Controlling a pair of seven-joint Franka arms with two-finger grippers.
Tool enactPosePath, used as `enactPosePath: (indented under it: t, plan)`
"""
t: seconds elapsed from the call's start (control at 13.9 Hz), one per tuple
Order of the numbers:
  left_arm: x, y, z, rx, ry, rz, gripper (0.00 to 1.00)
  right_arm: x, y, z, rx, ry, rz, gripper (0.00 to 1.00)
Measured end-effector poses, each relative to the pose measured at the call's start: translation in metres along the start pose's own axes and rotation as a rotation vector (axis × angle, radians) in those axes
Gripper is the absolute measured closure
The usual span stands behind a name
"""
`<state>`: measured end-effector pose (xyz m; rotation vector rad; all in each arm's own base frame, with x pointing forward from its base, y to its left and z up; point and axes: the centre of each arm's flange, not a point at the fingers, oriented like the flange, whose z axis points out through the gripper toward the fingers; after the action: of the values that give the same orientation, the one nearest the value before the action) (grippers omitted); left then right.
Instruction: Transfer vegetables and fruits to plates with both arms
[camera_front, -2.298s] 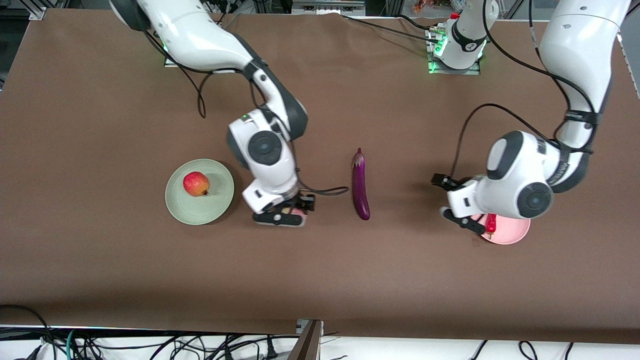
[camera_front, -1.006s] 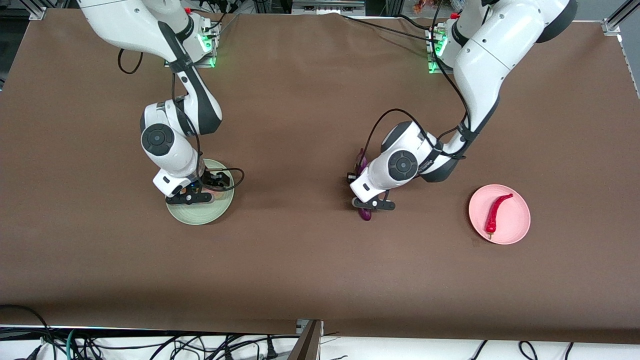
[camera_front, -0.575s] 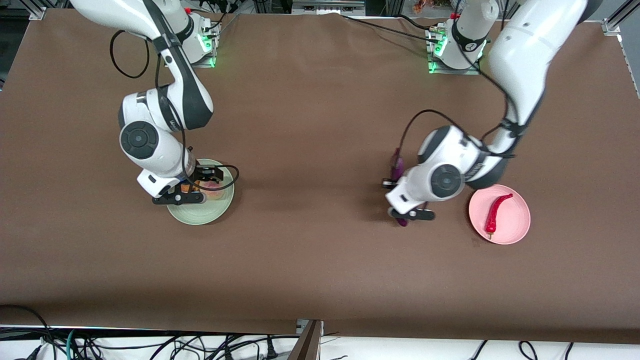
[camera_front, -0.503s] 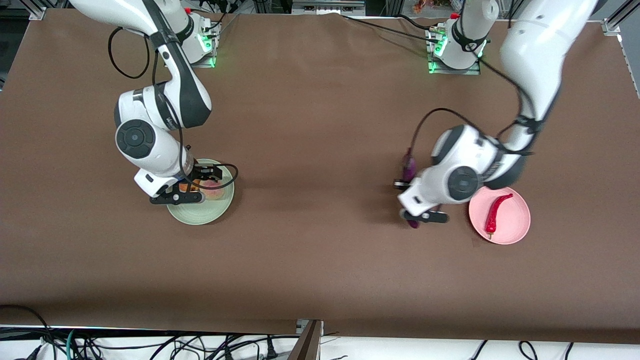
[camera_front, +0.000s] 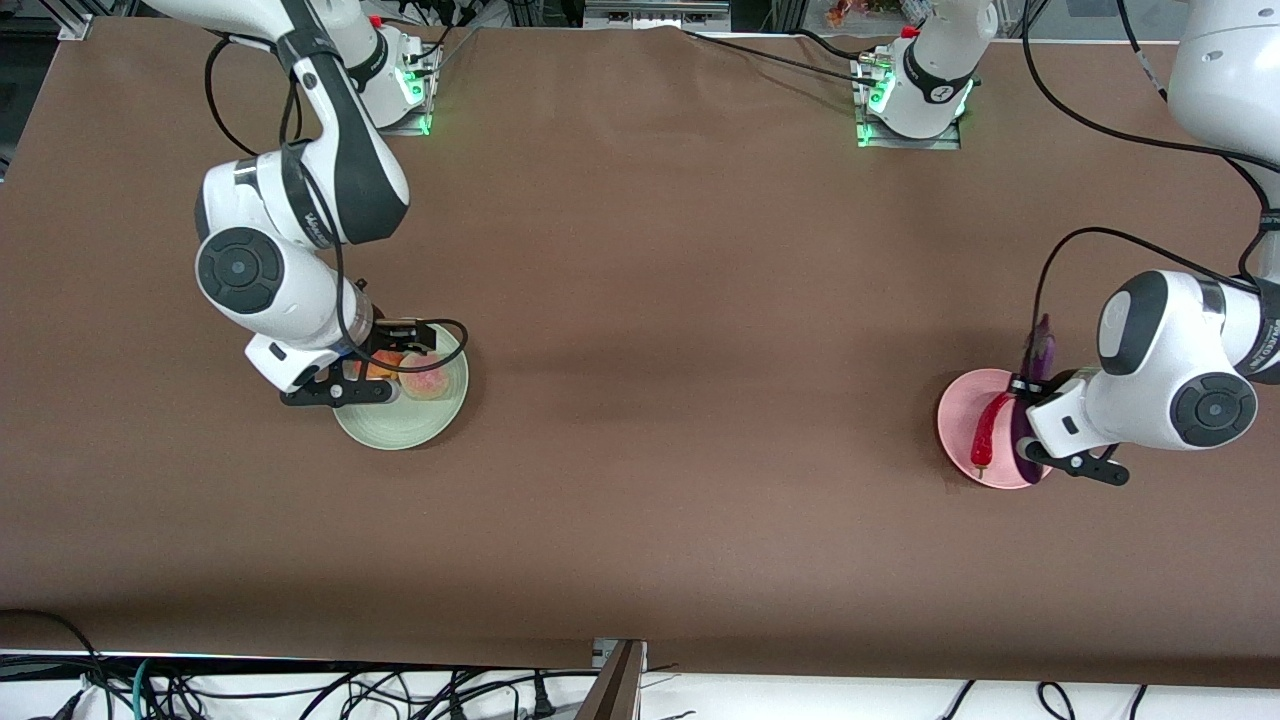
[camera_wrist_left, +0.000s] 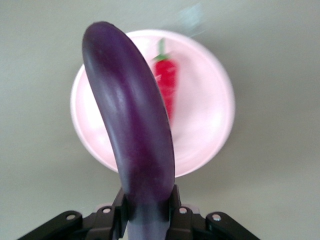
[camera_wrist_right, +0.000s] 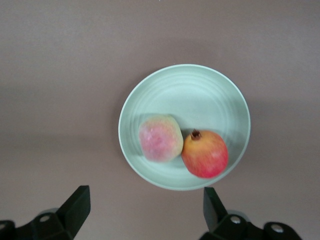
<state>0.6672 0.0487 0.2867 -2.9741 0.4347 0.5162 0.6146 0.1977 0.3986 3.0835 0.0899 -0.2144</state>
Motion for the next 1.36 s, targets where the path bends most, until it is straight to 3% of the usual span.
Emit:
enactPosePath:
  t: [0.29,0.43,0.72,0.79,0.86,1.08,1.36]
  plan:
    - [0.013,-0.012,0.046,0.003,-0.022,0.077,0.66,-0.022,0.007,-0.078,0.008,0.005,0.000,0.00]
    - [0.014,-0.020,0.058,-0.010,-0.018,0.105,0.51,-0.040,0.013,-0.108,0.016,0.019,0.000,0.00]
    - [0.016,-0.022,0.036,0.000,0.023,0.115,0.11,-0.066,0.033,-0.148,0.024,0.030,0.020,0.00]
    - [0.018,-0.016,0.020,0.006,0.049,0.125,0.03,-0.070,0.039,-0.154,0.025,0.027,0.028,0.00]
    - [0.019,-0.005,0.000,0.014,0.081,0.141,0.00,-0.073,0.042,-0.157,0.025,0.025,0.032,0.00]
    - [0.010,0.050,-0.085,0.040,0.187,0.187,0.00,-0.072,0.049,-0.157,0.025,0.023,0.044,0.00]
    - [-0.043,0.122,-0.200,0.059,0.223,0.066,0.00,-0.070,0.055,-0.156,0.065,0.013,0.060,0.00]
